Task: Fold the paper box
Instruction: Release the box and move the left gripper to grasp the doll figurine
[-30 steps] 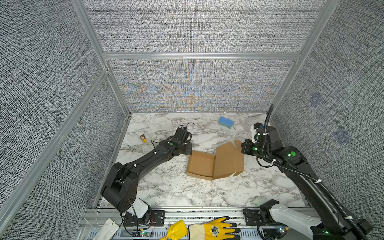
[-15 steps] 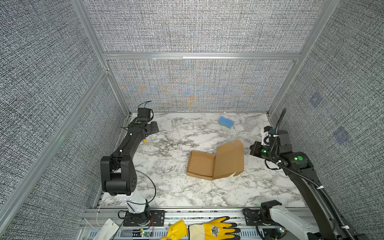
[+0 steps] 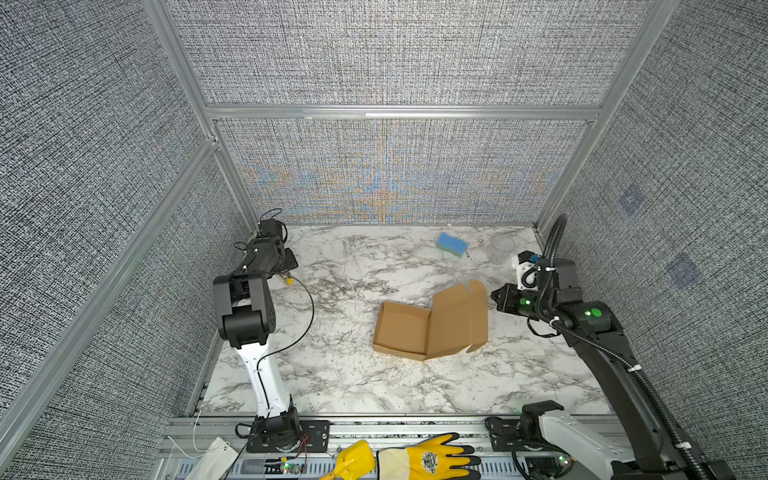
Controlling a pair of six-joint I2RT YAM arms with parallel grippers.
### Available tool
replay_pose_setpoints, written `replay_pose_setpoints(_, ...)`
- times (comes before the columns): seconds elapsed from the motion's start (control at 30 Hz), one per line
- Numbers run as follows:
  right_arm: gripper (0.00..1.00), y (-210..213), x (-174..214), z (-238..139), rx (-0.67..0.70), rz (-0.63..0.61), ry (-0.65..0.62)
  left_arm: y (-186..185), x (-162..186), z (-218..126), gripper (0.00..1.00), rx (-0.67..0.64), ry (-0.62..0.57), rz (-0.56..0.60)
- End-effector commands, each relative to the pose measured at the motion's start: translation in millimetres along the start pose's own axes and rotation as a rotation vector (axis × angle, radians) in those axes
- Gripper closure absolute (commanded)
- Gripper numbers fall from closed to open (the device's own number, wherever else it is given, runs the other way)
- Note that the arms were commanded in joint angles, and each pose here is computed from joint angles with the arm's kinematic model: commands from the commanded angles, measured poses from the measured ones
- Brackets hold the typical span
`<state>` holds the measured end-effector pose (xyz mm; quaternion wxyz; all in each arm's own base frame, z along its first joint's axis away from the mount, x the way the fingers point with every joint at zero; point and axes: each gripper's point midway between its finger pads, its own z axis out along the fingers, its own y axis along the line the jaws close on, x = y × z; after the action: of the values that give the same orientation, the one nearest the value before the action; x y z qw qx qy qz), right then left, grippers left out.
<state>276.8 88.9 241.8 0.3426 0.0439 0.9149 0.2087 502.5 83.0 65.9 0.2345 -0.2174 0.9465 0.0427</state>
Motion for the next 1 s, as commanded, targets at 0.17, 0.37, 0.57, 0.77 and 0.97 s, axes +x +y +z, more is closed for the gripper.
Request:
replay_pose_setpoints(0.17, 0.91, 16, -10, 3, -0.082, -0.025, -0.021, -5, 2, 27, 0.35, -0.002, 0.038, -0.006)
replay_pose_setpoints(0.37, 0.91, 15, -8, 4, -0.074, -0.022, -0.013, -5, 12, 41, 0.41, -0.008, 0.083, -0.005)
replay_pose_setpoints(0.57, 0.91, 16, -10, 2, -0.077, -0.024, -0.02, -3, 21, 47, 0.52, -0.014, 0.103, 0.011)
replay_pose_setpoints(0.77, 0.91, 17, -11, 2, -0.082, -0.025, -0.027, -6, 10, 35, 0.73, 0.006, 0.078, 0.028)
replay_pose_setpoints(0.97, 0.91, 12, -16, 4, -0.05, -0.026, -0.041, -30, 0, -20, 0.75, 0.091, 0.003, 0.087)
